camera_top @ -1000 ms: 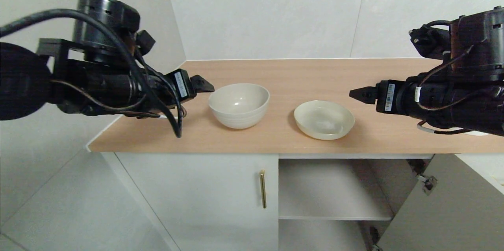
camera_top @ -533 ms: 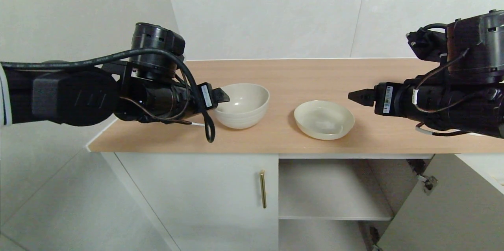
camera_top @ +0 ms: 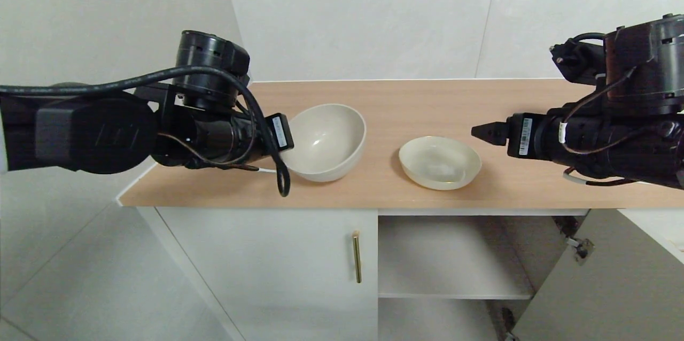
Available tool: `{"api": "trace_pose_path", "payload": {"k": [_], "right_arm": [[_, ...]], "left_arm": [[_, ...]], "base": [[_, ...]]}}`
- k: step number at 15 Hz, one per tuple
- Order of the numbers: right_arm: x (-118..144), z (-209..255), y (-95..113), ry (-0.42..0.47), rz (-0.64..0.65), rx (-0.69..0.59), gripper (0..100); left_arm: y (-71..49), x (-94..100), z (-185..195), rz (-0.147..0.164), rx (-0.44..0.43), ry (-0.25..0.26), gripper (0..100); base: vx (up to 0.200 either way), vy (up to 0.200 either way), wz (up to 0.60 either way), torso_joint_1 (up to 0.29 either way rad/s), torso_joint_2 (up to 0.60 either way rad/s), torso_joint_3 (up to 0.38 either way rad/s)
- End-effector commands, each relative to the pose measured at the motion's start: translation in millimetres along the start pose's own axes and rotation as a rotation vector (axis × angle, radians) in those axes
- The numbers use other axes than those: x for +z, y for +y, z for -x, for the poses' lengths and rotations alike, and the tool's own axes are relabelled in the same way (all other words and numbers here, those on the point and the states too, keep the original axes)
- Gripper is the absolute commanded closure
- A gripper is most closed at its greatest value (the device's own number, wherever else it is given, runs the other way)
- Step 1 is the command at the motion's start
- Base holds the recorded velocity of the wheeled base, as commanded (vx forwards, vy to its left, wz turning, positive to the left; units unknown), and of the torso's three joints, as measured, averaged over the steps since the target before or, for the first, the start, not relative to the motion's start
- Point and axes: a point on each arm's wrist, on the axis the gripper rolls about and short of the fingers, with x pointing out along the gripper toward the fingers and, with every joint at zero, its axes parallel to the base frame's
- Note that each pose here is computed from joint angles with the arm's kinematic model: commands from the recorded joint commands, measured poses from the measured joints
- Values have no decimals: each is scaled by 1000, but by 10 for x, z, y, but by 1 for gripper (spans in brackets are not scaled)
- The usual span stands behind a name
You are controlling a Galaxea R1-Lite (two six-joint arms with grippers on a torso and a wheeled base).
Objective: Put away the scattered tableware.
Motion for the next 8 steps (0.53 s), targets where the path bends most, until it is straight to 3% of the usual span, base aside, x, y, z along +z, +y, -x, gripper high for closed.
{"api": "trace_pose_path", "payload": {"k": [1, 4, 8], "right_arm": [[-4, -12, 4, 3, 3, 0, 0], [-118, -228, 51, 54, 23, -22, 0], [-248, -566, 98, 100, 40, -91, 0]], "left_arm": [[-3, 62, 472, -15, -53, -62, 100], [78, 78, 832, -57, -92, -107, 100], [94, 94, 953, -59, -109, -127, 100]], "base": [[0, 0, 0, 0, 0, 0], [0, 0, 0, 0, 0, 0], [0, 0, 0, 0, 0, 0]]}}
